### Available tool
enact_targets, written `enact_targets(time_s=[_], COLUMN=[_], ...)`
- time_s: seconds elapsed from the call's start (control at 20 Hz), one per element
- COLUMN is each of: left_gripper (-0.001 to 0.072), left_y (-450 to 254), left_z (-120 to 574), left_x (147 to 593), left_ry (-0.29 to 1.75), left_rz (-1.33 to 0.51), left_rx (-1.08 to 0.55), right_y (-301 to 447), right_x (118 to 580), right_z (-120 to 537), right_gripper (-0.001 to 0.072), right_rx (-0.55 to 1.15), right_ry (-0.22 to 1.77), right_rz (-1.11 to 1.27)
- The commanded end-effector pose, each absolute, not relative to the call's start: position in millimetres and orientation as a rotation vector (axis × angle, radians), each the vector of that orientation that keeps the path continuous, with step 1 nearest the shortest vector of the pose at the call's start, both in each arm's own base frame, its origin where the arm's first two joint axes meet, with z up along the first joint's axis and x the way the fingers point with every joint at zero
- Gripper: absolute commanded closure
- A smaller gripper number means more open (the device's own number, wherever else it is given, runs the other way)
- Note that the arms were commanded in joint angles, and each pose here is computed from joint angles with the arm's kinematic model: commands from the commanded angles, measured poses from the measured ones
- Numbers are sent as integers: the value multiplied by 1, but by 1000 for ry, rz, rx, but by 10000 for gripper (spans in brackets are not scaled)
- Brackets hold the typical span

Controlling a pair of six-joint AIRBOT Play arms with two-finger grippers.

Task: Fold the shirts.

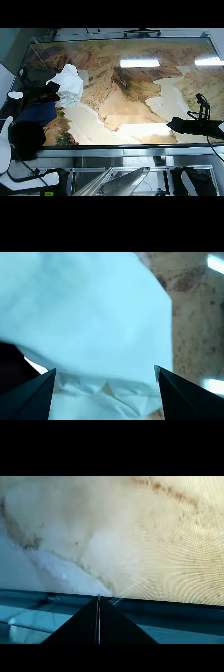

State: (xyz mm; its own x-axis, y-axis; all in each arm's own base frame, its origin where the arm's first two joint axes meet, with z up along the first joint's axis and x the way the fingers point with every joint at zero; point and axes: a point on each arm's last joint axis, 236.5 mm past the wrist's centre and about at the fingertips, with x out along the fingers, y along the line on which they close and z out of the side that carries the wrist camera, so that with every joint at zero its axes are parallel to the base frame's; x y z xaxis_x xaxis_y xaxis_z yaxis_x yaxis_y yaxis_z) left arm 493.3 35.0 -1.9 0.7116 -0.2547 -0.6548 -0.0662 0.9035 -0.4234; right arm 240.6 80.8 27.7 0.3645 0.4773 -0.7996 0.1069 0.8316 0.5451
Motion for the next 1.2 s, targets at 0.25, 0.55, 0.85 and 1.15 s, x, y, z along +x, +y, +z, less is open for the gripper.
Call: enact_targets(time_s=[0.25,0.55,0.85,1.15], left_gripper=[79,709,706,690], left_y=[33,31,-31,-191], left_z=[-69,-76,10,130], left_x=[548,535,539,476], left_ry=[921,1134,1119,993], left_rz=[-189,-230,-374,-754], left_rx=[-376,-191,-102,-102], right_y=[81,81,78,59], right_x=[242,242,247,265], right_z=[7,-3,-2,6], right_gripper=[682,682,688,688], right_rx=[606,621,584,537], right_ry=[1279,1319,1291,1200], right_rz=[244,238,256,241])
